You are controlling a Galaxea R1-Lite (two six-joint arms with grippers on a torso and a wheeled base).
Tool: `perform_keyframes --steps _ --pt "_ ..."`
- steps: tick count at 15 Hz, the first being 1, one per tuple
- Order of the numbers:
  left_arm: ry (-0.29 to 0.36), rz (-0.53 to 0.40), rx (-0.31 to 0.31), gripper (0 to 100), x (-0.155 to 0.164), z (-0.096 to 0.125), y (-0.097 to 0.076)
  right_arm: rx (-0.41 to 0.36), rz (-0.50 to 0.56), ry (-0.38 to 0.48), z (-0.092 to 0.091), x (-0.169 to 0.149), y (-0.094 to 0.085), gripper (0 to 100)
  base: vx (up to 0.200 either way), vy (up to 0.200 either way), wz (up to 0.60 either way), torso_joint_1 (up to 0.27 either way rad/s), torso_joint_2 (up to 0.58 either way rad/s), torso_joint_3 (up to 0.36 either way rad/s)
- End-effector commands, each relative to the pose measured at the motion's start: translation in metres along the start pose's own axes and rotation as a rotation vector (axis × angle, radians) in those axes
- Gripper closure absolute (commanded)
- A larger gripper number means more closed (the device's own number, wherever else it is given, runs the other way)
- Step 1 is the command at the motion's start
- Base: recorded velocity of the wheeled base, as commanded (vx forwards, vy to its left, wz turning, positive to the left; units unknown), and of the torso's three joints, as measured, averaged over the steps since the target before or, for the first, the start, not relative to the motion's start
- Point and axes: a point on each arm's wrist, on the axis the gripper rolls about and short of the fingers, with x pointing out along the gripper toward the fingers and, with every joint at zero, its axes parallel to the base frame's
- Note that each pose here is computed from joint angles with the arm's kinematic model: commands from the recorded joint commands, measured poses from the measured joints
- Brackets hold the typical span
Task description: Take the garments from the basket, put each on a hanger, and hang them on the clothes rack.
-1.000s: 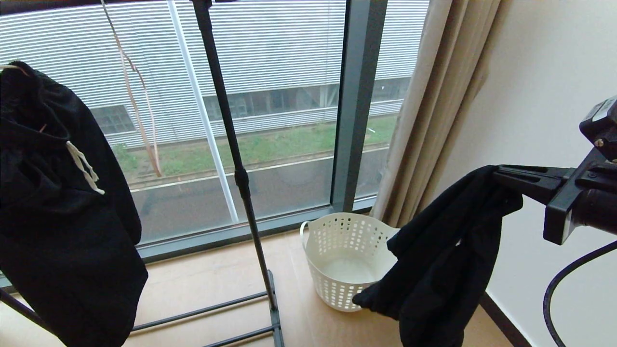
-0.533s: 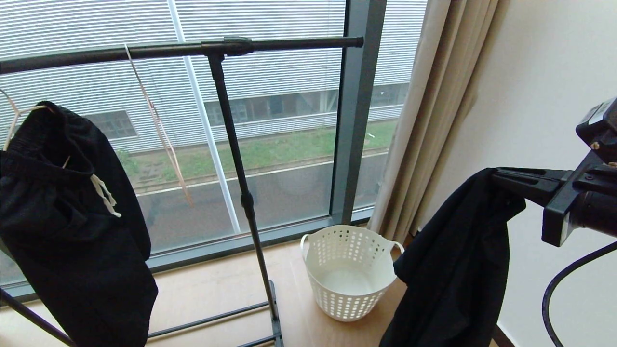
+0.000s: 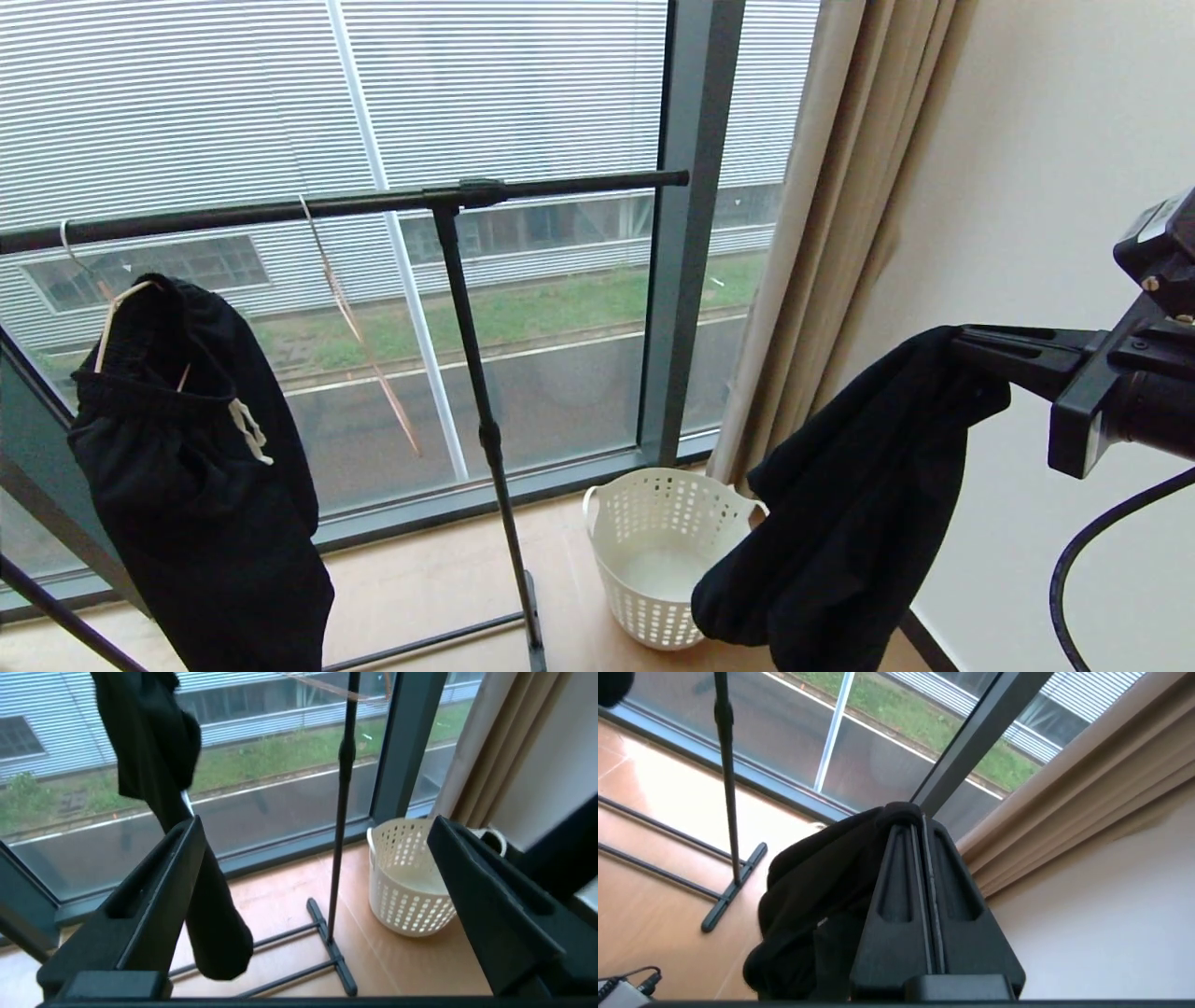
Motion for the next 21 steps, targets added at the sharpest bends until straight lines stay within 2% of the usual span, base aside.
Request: perform_keyframes --steps 1,5,8,14,21 --pt "0.000 0.000 0.000 0 0.0000 -0.0001 0.0000 -0.001 0.004 0.009 -0.0013 0.0028 0.0003 100 0.000 0.000 0.00 0.227 -0.45 -0.149" --pt "0.000 0.000 0.001 0 0.0000 -0.0001 0.0000 -0.002 0.003 0.009 -0.0022 0.0017 0.0008 100 0.000 0.000 0.00 0.166 -0.37 -0.143" --pt "0.000 0.002 -0.002 0 0.0000 -0.0001 0.0000 -0.003 0.002 0.002 -0.0017 0.0013 0.0007 100 0.000 0.000 0.00 0.014 -0.03 -0.011" --pt "0.000 0.002 0.000 0 0.0000 -0.0001 0.0000 -0.016 -0.038 -0.099 -0.0091 0.0068 0.0033 100 0.000 0.000 0.00 0.009 -0.01 -0.012" --pt "0.000 0.002 0.000 0 0.0000 -0.0001 0.0000 -0.016 -0.039 -0.102 -0.0084 0.0087 0.0027 100 0.000 0.000 0.00 0.132 -0.28 -0.150"
